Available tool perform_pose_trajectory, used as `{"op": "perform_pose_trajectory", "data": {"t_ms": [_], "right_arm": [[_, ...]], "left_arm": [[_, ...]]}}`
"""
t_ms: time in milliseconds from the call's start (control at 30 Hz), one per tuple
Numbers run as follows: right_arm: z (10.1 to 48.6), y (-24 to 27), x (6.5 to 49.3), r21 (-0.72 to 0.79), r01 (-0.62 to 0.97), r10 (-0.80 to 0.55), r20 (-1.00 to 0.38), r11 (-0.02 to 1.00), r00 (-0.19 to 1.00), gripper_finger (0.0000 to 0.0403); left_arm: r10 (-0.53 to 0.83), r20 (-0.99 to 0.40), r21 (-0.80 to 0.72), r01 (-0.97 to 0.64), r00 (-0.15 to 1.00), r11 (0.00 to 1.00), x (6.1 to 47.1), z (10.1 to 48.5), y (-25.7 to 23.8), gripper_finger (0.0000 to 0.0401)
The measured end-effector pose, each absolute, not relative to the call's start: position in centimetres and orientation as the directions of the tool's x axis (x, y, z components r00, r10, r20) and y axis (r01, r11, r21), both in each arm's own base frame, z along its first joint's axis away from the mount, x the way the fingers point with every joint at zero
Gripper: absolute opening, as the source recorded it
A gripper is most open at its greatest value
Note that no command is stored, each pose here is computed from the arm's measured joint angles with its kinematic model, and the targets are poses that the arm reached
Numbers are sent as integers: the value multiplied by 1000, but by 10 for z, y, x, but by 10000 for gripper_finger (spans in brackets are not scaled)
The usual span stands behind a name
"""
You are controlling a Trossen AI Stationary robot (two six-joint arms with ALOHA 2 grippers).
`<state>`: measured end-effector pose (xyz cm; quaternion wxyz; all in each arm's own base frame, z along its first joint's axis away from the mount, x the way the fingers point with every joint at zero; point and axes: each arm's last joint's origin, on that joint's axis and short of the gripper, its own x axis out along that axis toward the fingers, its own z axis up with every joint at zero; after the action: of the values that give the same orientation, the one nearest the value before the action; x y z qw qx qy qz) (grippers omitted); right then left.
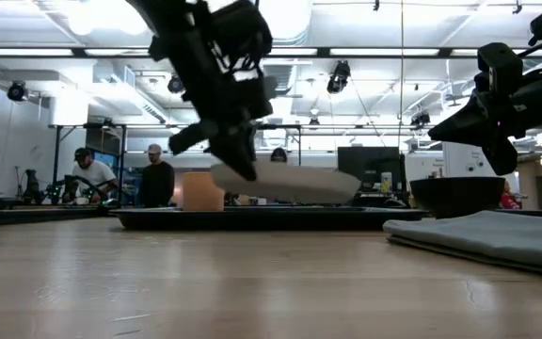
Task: Set up tray
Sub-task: Put the white plate on the black serving tray to the bottom right of the light orange mug
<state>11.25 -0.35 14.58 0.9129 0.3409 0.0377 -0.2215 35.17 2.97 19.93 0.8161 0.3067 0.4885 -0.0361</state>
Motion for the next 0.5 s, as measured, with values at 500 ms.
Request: {"op": "perform_pose_trajectory", "data": {"t_ms": [500], "right_arm": [[146, -3, 113, 606, 430, -379, -219, 669, 899, 9]], "left_arm": [[231, -836, 466, 420, 498, 779, 337, 170, 37, 0]]}}
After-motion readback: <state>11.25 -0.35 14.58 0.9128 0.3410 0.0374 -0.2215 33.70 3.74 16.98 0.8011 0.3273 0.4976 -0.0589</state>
